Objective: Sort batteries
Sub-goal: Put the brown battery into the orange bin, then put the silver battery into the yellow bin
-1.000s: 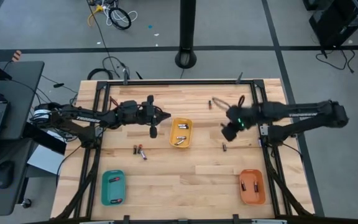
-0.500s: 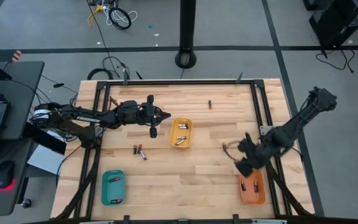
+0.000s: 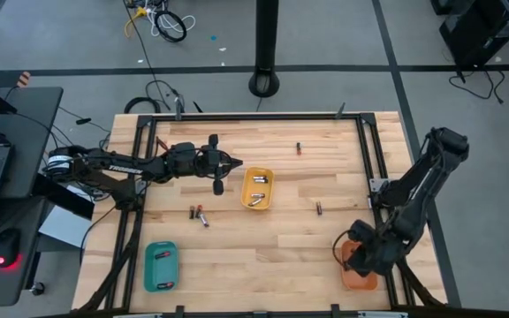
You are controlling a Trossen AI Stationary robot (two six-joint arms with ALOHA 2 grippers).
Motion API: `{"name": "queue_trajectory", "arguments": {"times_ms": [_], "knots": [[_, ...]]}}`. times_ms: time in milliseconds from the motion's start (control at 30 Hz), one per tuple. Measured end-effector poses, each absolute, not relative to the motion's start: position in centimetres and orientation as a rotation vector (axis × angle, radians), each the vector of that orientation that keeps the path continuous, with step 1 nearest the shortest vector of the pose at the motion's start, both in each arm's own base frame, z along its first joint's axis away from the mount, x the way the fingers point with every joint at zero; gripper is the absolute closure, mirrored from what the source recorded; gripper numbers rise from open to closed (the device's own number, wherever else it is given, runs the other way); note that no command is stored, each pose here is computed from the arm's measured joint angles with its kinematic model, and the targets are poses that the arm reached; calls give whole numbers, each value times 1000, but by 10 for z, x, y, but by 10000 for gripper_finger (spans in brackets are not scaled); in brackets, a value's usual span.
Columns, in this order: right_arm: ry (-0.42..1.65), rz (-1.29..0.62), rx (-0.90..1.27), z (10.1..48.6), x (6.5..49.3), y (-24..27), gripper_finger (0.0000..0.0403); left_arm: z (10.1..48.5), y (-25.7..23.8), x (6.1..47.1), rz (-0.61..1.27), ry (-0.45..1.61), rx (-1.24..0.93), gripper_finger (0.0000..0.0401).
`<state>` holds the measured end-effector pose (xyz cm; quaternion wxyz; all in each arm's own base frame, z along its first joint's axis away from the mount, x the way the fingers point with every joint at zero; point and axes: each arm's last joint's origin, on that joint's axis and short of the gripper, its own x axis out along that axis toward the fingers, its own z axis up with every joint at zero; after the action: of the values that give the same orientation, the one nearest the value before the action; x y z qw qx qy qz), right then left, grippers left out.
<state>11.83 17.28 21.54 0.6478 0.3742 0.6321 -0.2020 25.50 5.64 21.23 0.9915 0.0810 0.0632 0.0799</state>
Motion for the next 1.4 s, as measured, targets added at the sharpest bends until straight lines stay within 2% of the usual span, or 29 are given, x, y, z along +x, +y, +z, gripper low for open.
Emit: {"name": "queue_trajectory", "arguments": {"times_ms": [500, 1167, 1300, 1400], "knots": [[1533, -526, 706, 183, 124, 181, 332, 213, 56, 255, 161, 125, 163, 372], [1583, -466, 623, 182, 130, 175, 300, 211, 56, 255, 160, 136, 161, 372], [1583, -464, 571, 181, 130, 171, 317, 211, 56, 255, 160, 139, 161, 372], [1590, -381, 579, 187, 137, 171, 364, 211, 56, 255, 159, 138, 161, 372]]}}
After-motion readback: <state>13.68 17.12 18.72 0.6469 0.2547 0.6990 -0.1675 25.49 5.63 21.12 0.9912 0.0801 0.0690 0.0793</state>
